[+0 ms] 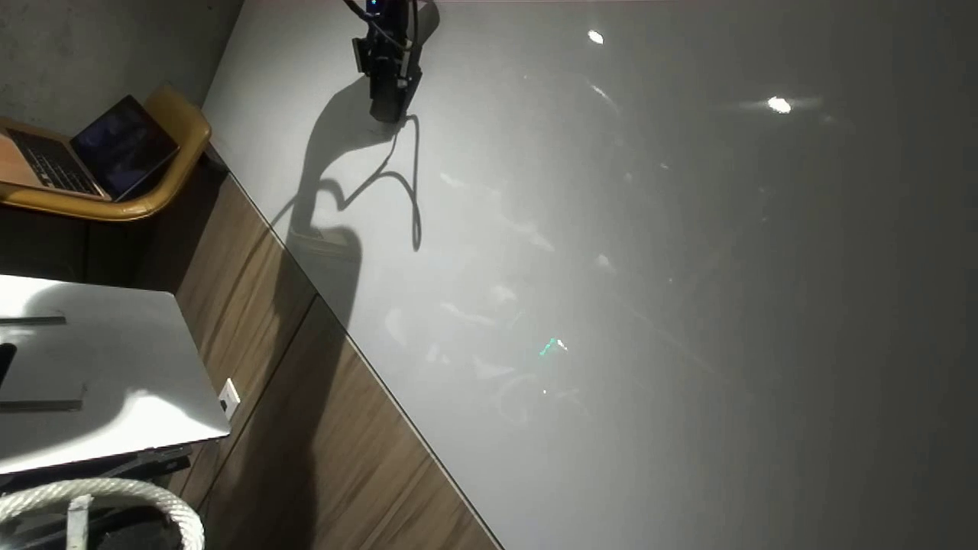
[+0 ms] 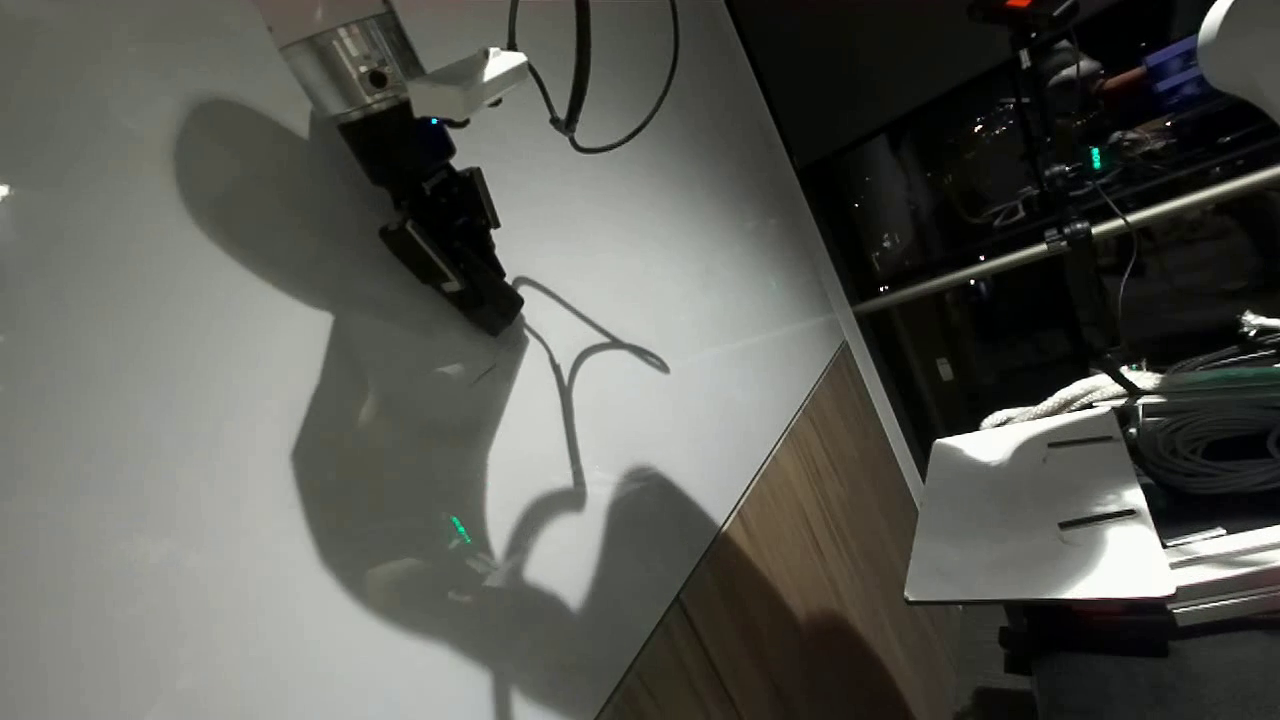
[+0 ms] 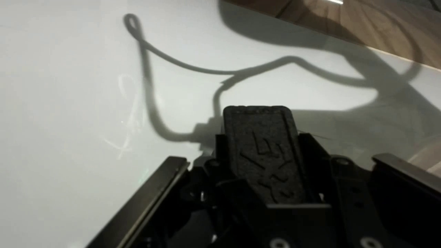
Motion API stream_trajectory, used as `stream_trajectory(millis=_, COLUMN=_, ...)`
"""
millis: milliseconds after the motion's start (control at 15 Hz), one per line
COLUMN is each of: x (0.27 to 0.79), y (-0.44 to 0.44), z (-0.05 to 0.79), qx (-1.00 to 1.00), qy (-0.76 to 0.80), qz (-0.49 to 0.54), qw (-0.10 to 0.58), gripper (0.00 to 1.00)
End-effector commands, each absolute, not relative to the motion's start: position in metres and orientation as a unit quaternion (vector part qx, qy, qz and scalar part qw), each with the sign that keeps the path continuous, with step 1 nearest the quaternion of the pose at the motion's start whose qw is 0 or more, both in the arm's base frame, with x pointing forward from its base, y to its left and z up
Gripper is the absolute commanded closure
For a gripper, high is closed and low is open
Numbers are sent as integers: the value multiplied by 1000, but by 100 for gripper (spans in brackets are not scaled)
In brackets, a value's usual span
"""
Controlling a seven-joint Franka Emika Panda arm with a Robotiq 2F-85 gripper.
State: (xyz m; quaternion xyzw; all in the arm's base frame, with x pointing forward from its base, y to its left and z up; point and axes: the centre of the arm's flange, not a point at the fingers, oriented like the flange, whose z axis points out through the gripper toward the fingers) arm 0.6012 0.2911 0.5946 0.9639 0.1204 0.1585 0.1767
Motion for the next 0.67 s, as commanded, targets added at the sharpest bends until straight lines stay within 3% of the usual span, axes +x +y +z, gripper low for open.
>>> stream_trajectory(millis=0, x=592, y=196, z=599, qx=964, qy=67, qz=174, qw=189, gripper=71)
stream_trajectory(millis=333, x=563, y=128, z=525, qx=982, qy=14, qz=135, qw=132, gripper=71)
stream_trajectory(millis=600, x=551, y=145, z=490, qx=987, qy=-7, qz=116, qw=109, gripper=71)
